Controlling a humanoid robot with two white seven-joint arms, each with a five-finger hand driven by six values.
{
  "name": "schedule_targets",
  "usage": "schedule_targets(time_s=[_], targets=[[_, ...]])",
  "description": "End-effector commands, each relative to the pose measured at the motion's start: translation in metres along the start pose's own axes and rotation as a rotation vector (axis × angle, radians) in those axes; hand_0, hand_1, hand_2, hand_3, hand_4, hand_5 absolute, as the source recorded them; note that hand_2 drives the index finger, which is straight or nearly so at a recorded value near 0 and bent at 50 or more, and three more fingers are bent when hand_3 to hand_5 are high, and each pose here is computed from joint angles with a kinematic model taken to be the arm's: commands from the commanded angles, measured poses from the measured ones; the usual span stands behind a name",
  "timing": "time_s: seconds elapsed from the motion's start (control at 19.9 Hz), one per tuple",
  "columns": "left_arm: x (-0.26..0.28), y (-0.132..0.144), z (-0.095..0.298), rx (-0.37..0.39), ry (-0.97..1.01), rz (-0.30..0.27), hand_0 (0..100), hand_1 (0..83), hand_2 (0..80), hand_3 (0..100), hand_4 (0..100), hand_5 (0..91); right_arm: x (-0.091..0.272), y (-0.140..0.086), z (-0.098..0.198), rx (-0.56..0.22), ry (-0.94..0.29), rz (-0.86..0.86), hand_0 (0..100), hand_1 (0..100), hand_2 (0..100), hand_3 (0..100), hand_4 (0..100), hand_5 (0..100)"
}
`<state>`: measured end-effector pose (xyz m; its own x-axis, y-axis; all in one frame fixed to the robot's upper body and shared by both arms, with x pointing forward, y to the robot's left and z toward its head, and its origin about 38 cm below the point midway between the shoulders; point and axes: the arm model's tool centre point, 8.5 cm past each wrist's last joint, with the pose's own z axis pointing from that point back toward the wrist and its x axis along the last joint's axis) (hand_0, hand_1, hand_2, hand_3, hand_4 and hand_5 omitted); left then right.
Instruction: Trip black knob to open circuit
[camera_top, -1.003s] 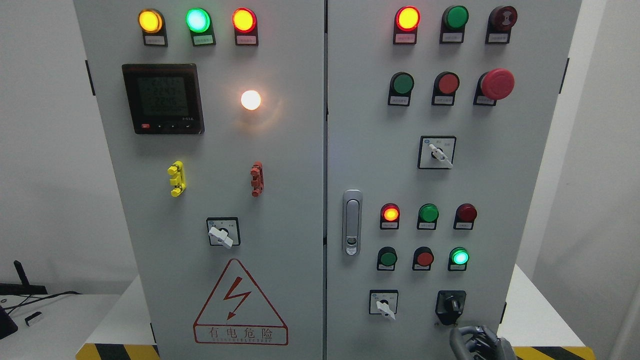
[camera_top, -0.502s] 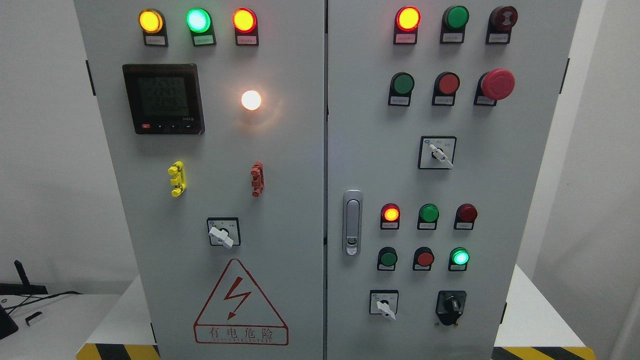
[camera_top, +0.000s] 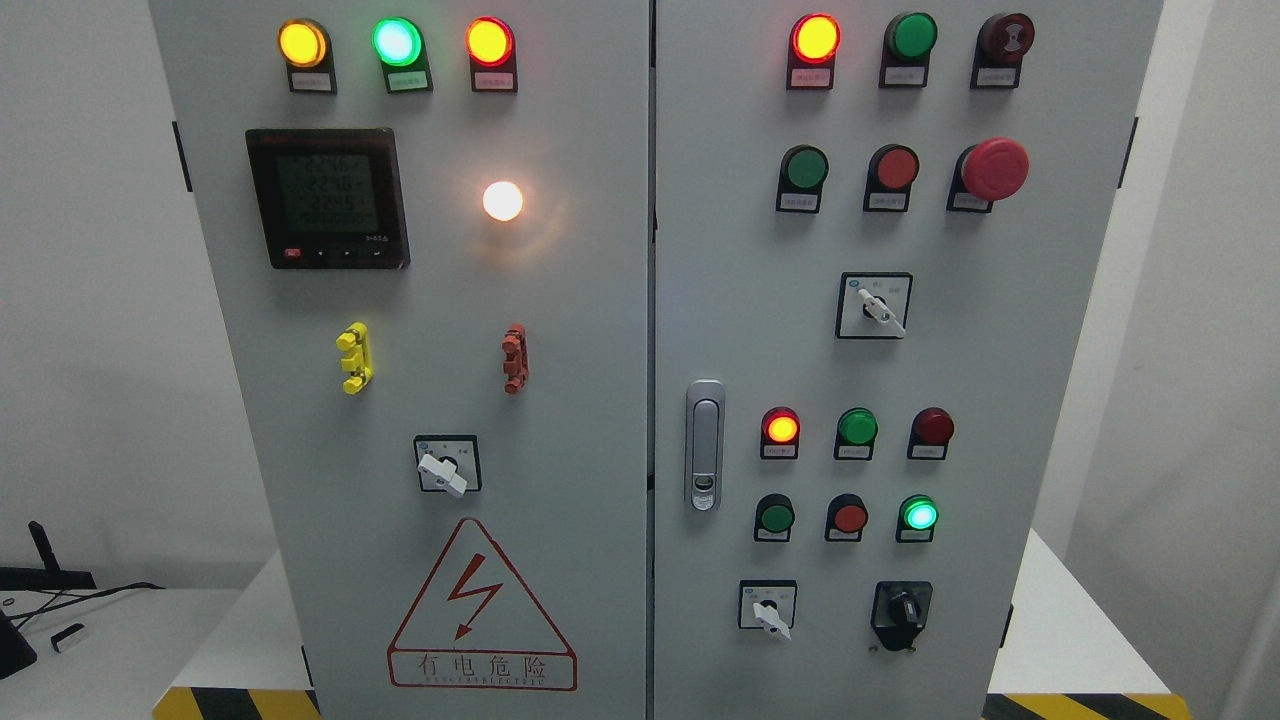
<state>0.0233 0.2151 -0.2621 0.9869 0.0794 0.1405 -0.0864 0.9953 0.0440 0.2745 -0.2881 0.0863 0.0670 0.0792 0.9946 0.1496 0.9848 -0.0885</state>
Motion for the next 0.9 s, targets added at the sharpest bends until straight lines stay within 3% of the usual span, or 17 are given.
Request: schedule_targets(time_s=[0.0,0.2,0.85], targets=[[0.0002,-0.0011,0.0000,-0.005,-0.002,-0.030,12,38.9,0.0,0,0,0.0,0.0139,-0.0139,0.0333,-0.038,-0.038,-0.030,10,10,27,42,39,37],[0.0003,-0.0002,0.0000,-0.004,-0.003,-0.030,12,38.9,0.0,0,0,0.0,0.0146,-0.0171,0.0358,-0.047,-0.039,-0.056,8,9,20,34,33,32],[0.0003,-0.0002,0.0000,-0.004,-0.003,-0.030,12,38.9,0.0,0,0,0.0,0.0143,-0.0145,0.0360,-0.043,-0.040,-0.063,7,9,20,32,32,29]])
